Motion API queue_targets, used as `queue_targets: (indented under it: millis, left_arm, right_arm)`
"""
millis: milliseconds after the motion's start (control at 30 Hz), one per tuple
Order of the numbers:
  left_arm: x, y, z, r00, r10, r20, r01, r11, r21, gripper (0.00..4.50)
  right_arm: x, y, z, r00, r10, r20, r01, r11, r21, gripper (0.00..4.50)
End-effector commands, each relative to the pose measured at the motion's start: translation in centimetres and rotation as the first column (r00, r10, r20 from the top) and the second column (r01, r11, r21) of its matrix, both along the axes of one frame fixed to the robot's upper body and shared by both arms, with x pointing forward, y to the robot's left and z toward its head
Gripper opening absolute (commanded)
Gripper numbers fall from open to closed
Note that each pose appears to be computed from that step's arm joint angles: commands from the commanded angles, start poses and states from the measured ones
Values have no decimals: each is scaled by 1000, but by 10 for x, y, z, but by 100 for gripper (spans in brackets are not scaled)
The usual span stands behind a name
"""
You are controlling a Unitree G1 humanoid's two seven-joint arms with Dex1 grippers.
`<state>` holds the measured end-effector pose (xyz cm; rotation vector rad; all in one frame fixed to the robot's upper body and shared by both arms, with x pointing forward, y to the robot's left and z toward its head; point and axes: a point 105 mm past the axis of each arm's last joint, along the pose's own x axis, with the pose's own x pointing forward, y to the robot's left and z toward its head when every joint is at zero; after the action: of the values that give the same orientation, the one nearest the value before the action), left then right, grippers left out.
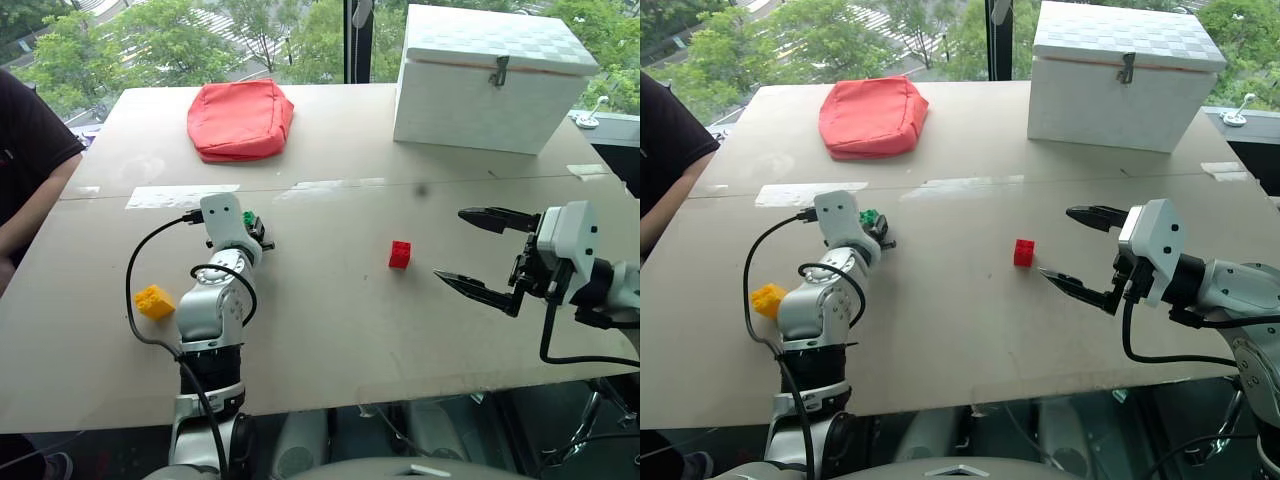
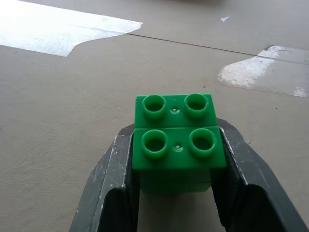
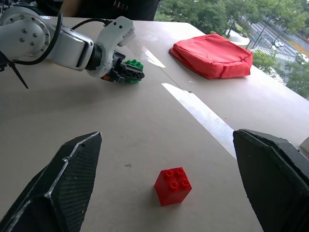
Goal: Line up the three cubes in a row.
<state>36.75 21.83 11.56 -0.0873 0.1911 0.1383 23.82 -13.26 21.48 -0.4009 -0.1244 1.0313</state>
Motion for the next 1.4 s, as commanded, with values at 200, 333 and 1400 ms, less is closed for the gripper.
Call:
queue_targets:
  millis: [200, 333, 1400]
  left_arm:
    - [-43, -71, 39, 326, -945, 26, 941, 327, 88, 133]
    - [-41, -72, 22, 62, -980, -190, 989, 34, 145, 133]
    - [0, -108, 5, -90, -940, -328, 965, -164, 205, 353]
  right_arm:
    - [-8, -7, 1, 996, -49, 78, 49, 999, 3, 450]
    - [-16, -14, -7, 1000, -30, 10, 30, 1000, -8, 450]
    - [-49, -36, -30, 985, -82, -151, 69, 993, -93, 450]
